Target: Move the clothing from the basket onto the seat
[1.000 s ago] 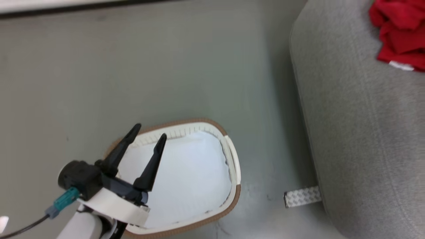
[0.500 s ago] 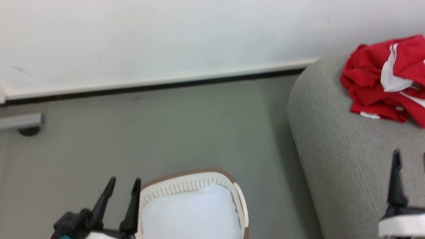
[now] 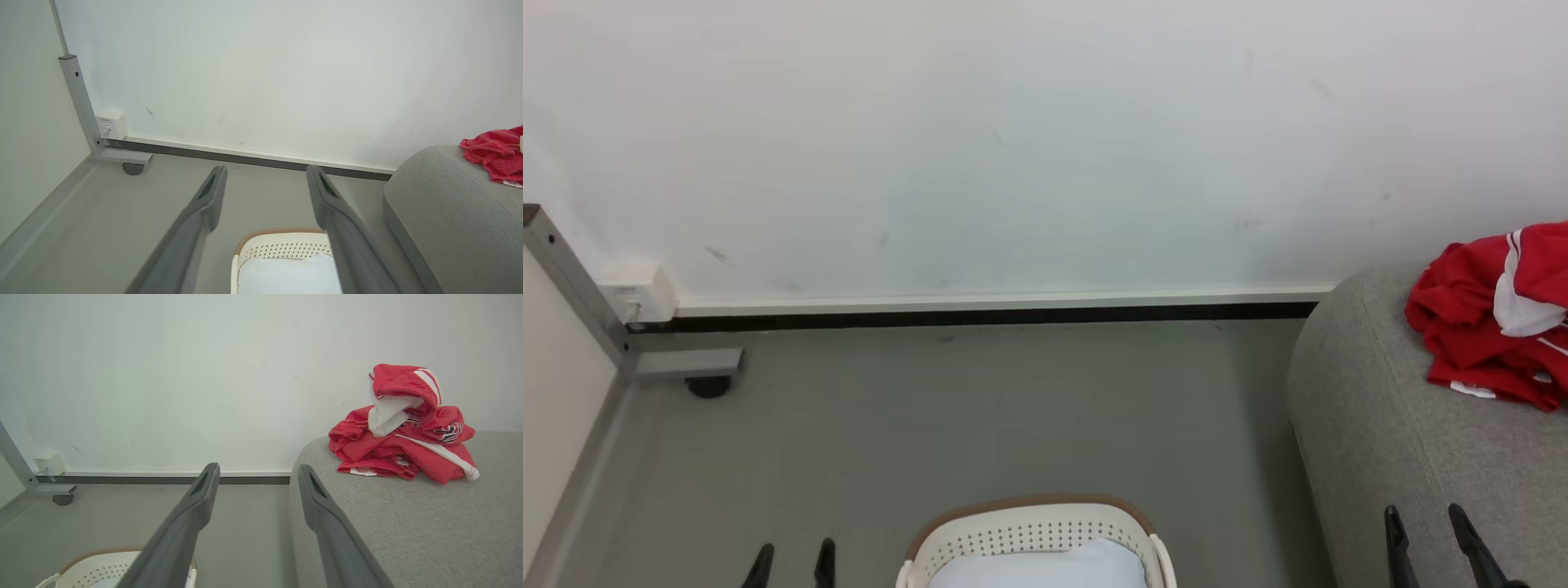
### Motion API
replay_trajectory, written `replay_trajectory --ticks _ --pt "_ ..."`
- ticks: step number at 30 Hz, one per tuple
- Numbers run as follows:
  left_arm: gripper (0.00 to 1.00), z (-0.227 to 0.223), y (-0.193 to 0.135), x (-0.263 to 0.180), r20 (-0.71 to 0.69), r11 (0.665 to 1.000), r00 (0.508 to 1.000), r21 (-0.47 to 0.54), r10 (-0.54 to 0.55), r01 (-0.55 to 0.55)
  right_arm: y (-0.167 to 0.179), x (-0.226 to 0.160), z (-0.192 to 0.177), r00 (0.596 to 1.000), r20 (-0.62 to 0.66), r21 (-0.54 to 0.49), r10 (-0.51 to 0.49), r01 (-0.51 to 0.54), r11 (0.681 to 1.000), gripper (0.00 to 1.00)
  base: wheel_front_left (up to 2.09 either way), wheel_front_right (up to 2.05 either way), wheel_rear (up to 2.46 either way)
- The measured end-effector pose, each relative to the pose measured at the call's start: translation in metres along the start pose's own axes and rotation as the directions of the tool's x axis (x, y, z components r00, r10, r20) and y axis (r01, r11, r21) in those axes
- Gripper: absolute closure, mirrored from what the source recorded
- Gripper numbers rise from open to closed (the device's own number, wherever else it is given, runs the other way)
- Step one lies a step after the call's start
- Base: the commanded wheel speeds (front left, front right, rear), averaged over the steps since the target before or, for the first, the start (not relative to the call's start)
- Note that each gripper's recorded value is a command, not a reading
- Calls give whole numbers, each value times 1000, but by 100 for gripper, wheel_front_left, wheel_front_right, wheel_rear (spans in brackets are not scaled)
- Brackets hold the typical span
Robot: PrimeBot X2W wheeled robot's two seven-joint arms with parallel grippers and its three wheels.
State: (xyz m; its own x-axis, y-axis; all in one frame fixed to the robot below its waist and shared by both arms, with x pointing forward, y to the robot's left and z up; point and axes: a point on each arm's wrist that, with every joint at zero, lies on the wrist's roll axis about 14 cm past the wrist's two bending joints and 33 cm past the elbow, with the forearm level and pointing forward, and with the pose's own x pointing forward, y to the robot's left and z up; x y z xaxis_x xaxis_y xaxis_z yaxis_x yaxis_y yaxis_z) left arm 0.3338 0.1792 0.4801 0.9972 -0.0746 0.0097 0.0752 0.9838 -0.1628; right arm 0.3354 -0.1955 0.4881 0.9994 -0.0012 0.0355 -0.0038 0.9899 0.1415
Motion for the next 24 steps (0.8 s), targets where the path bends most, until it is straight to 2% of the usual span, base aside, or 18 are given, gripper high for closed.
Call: replay_trajectory --ticks 8,24 --pt "0 4 4 -13 19 1000 999 4 27 -27 15 -7 -10 998 -30 10 46 -46 999 0 0 0 0" --pt "0 0 -23 -6 6 998 998 0 -60 60 10 -13 -14 999 -41 25 26 -25 999 0 0 0 0"
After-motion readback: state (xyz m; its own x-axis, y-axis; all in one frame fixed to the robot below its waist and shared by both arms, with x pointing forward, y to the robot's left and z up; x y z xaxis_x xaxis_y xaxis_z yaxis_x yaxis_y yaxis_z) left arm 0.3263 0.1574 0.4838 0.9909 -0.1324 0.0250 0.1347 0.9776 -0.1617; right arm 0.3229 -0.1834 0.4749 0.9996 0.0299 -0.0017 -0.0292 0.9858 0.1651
